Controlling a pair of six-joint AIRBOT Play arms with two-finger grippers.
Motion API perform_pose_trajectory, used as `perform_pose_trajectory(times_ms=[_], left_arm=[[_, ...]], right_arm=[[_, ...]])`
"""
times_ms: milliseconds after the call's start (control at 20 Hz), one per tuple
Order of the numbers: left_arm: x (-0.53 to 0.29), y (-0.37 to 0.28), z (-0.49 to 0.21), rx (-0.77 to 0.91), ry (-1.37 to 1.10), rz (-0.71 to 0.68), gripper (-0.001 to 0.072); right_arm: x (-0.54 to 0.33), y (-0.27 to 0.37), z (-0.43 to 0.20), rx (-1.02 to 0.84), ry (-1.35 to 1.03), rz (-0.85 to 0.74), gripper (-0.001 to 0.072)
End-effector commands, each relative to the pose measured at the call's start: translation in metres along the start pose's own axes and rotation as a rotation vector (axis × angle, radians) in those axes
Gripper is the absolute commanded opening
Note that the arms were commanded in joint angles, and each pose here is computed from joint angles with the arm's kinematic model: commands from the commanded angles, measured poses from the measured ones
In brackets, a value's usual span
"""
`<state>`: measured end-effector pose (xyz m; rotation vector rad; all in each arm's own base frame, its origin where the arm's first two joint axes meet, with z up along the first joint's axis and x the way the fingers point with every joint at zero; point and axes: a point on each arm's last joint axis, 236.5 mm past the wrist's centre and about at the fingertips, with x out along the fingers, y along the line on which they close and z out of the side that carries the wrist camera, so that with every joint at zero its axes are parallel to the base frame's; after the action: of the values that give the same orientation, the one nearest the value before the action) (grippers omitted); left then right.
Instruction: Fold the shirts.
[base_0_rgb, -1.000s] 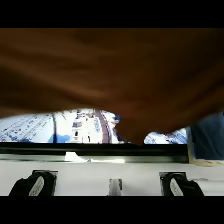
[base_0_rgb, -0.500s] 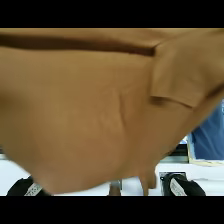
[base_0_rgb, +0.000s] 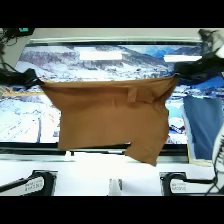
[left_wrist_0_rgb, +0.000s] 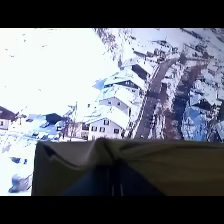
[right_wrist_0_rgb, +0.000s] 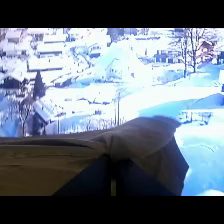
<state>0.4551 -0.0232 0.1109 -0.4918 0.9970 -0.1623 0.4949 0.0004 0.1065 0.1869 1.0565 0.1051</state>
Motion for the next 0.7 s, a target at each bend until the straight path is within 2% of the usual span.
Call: perform_pose_trajectory(times_ms=[0, 350, 450, 650], left_arm=[[0.064, 0.007, 0.028, -0.106, -0.063, -0.061, 0.0026], [0.086, -0.014, 0.105, -0.083, -0.394, -0.077, 0.0028], [0.087, -0.012, 0.109, -0.084, -0.413, -0.073, 0.0028], [0.123, -0.002, 0.069, -0.098, -0.233, -0.064, 0.0028]], right_arm=[[0.064, -0.008, 0.033, 0.148, -0.113, 0.001, 0.0015], [0.063, -0.021, 0.107, 0.177, -0.442, -0.002, 0.0015], [0.066, -0.022, 0.105, 0.176, -0.432, -0.004, 0.0015], [0.106, -0.021, 0.053, 0.196, -0.202, 0.002, 0.0015]])
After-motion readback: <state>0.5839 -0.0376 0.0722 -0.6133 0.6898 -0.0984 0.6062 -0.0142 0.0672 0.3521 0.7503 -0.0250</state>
